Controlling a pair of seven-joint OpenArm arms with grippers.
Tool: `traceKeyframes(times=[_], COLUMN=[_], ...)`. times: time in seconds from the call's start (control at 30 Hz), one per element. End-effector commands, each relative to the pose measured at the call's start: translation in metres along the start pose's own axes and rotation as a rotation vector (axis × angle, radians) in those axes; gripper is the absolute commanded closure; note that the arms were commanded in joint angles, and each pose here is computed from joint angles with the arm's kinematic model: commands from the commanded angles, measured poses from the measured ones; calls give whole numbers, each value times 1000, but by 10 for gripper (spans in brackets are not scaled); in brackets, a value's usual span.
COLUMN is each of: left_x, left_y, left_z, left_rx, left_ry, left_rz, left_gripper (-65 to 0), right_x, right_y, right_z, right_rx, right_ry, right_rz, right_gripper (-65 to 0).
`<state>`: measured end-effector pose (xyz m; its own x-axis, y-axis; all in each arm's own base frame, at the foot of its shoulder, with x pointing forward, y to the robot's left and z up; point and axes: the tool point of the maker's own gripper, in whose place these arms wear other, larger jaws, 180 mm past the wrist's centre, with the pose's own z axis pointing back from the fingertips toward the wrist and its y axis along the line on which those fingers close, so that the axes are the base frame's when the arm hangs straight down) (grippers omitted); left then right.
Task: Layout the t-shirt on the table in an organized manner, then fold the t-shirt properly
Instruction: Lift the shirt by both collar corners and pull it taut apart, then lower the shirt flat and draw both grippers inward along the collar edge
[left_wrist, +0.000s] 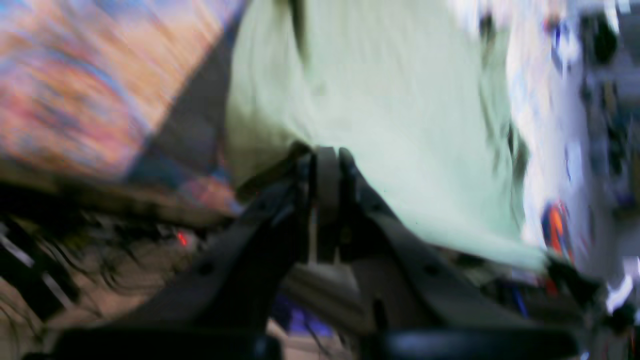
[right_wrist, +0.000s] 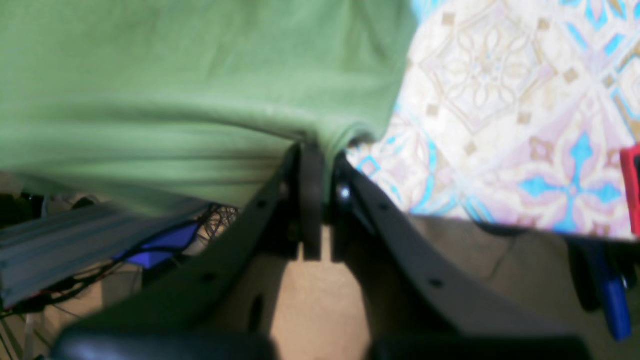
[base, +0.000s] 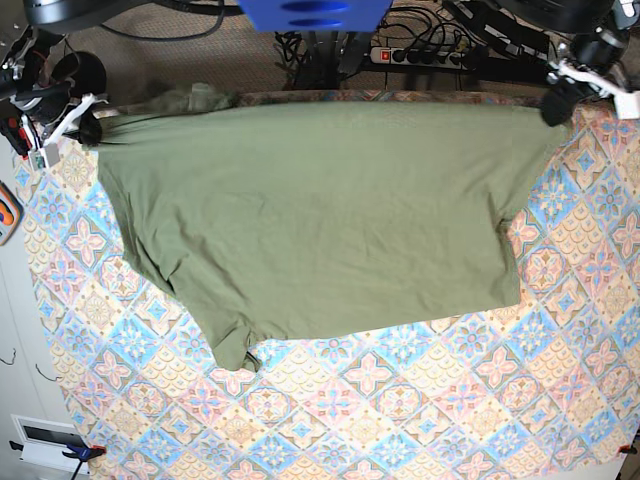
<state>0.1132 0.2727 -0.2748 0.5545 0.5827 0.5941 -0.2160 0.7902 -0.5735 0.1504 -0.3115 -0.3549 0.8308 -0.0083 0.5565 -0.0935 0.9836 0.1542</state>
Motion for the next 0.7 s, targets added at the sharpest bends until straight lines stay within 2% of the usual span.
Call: traceKeyframes(times=[0.0,0.17,0.4,0.53,0.67], left_x=[12,12,31,8,-32], left_y=[-2,-1,-8,-3,7], left_z=[4,4,-10,-23,-34], left_rx=[0,2,-26,-1,34], left_ry=[-24,-22,-84,32,155], left_rz=[-37,-39,-68,-102,-74], left_gripper=[0,0,0,0,-15], right_x=[11,12,11,10,10], right_y=[-6,-5,-4,-5,-5], right_z=[6,5,5,5,4], right_rx=[-24,-20,-20,-20,-19], right_ry=[-27,-26,-24,-22,-21], right_rz=[28,30,30,29,28], right_gripper=[-7,-7,-7,-7,-7])
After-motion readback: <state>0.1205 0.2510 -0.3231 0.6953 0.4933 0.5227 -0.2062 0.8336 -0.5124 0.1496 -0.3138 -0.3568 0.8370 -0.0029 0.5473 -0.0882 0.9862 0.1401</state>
